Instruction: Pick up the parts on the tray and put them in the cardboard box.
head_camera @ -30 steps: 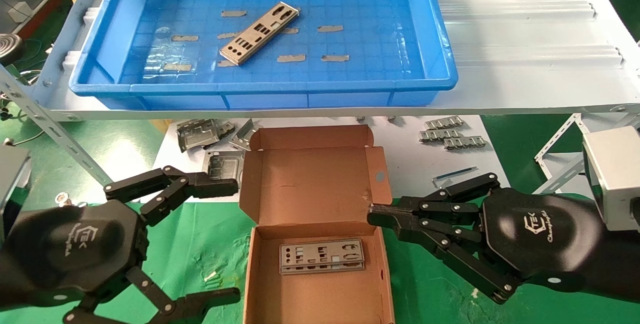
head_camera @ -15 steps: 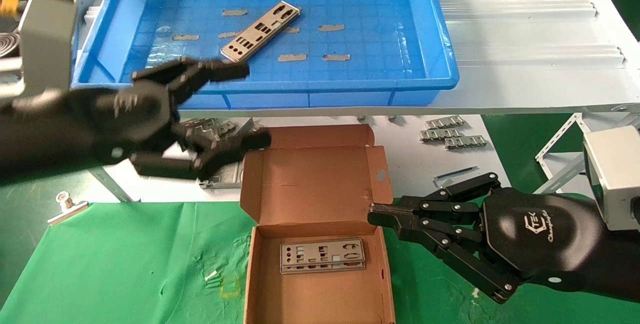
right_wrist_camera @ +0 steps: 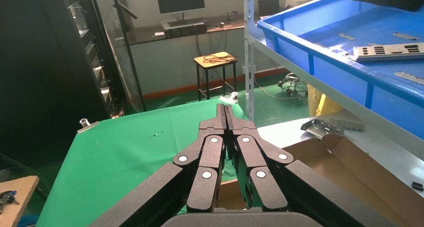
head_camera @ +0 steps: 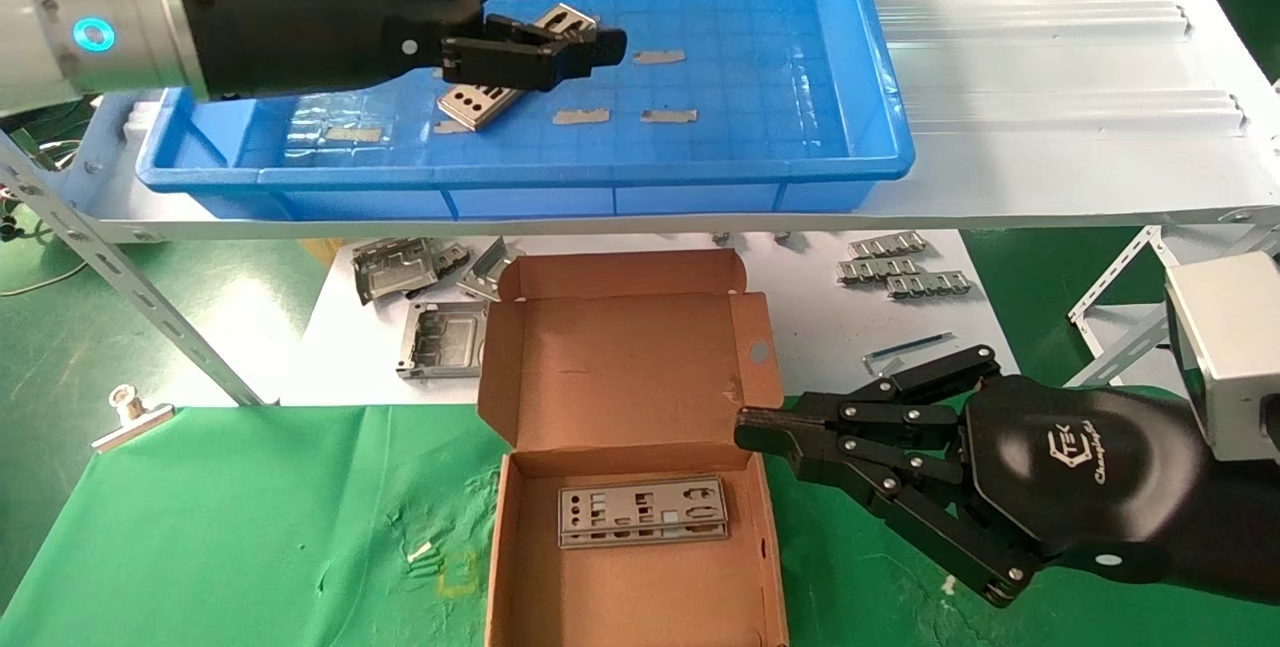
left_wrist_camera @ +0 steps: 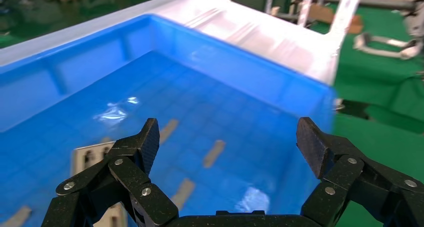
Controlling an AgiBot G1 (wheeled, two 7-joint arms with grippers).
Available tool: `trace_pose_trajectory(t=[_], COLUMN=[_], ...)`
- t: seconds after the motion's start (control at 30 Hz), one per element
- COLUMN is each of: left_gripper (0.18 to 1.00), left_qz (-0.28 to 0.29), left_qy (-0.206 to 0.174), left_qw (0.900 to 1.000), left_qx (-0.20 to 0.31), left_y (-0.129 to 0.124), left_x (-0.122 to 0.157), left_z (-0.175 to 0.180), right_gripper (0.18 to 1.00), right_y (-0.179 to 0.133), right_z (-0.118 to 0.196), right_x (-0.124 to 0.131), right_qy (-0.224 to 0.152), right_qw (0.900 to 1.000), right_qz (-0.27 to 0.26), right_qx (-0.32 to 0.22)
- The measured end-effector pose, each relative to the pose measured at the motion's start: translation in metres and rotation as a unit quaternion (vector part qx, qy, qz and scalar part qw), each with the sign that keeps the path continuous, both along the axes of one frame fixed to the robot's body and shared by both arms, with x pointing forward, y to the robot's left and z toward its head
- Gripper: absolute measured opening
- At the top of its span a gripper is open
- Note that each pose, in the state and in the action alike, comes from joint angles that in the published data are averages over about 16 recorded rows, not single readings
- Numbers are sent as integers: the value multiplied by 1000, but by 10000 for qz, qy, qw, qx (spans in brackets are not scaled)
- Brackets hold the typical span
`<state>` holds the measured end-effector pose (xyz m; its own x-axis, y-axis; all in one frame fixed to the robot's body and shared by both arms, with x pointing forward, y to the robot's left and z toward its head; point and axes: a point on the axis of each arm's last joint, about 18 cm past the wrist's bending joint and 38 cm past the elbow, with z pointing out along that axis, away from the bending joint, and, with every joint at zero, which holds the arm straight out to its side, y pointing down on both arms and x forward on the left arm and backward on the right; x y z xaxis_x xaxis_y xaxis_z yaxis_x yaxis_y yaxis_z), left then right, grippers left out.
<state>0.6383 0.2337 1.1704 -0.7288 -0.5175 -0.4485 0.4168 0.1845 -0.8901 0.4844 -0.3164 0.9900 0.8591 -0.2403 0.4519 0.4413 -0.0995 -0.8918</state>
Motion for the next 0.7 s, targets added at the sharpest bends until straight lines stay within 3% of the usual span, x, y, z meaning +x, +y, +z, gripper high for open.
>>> trace_pose_trajectory(t=[0.3, 0.7], left_gripper=[1001, 1001], left_qz=[801, 1723], left_qy=[128, 110], left_qw=[9967, 9850], left_qx=[-14, -47], left_y=[-6, -9], left_x=[39, 72], left_z=[11, 14], right_gripper=[219, 363], right_y=[0, 0], right_z=[0, 0], right_x=[0, 0], right_qy=[0, 0], right_qw=[10000, 10000], right_qz=[0, 0], right_qx=[0, 0])
